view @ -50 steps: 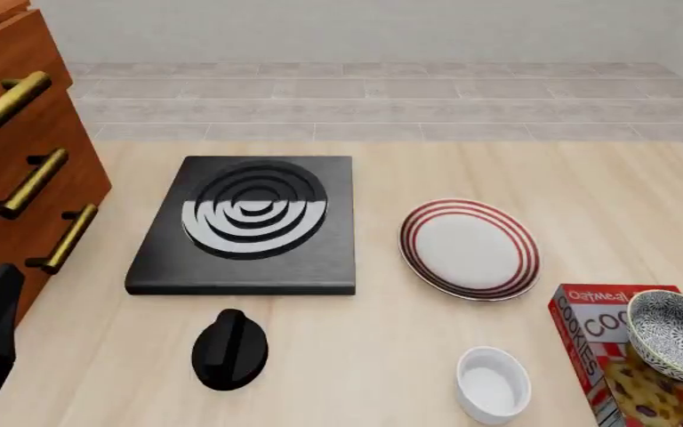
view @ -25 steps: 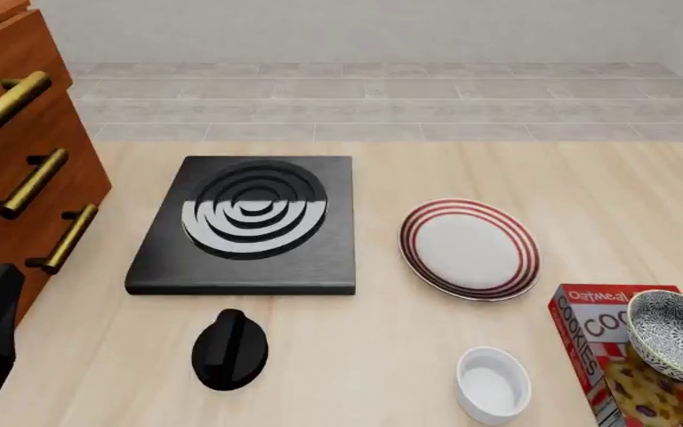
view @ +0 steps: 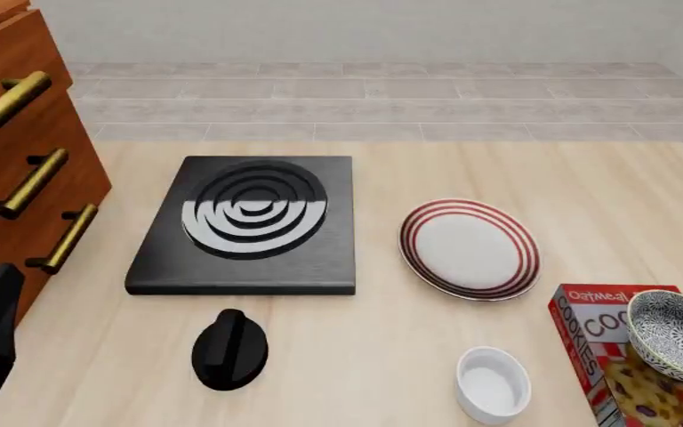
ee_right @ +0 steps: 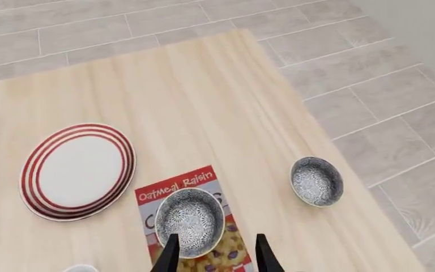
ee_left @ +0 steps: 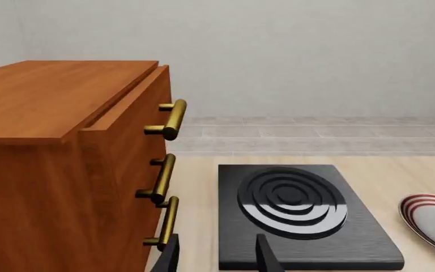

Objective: Pick the akita bowl on the cookies box and place it on the plate.

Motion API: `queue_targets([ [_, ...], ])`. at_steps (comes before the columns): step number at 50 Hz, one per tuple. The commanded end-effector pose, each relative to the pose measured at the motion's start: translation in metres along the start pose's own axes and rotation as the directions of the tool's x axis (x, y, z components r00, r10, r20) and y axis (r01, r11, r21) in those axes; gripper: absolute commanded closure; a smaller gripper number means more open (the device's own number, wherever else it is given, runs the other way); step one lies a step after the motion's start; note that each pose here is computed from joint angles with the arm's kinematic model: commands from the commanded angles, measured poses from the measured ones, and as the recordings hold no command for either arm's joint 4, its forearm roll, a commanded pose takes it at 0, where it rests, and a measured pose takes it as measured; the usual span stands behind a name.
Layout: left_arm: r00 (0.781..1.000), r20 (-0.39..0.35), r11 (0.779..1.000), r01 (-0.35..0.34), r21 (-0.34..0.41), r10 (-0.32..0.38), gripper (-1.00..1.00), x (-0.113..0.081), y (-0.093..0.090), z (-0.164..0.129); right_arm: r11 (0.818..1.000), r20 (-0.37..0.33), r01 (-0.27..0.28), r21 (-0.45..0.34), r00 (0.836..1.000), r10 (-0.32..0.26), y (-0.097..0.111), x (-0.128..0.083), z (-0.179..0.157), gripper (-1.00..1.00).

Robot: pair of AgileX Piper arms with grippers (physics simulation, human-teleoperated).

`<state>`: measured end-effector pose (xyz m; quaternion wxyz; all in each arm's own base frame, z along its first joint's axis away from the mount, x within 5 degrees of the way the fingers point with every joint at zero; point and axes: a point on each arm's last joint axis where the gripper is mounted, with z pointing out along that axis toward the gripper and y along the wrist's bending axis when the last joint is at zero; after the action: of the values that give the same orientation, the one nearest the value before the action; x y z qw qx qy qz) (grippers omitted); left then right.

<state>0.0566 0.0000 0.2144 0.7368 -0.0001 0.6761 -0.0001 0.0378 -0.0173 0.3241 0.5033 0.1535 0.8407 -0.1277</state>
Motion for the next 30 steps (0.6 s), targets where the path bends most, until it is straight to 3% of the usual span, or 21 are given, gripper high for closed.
queue_targets([
  [1, 1.0, 0.0, 1.0, 0.0, 0.0, 0.0, -1.0, 0.0, 0.0, 0.0, 1.0, -0.027, -0.019, 0.008, 0.999, 0.019, 0.0, 0.01, 0.018, -1.0],
  [30, 1.0, 0.0, 1.0, 0.0, 0.0, 0.0, -1.0, 0.0, 0.0, 0.0, 0.998, -0.096, -0.067, 0.008, 0.993, 0.067, 0.001, 0.031, 0.062, -1.0],
])
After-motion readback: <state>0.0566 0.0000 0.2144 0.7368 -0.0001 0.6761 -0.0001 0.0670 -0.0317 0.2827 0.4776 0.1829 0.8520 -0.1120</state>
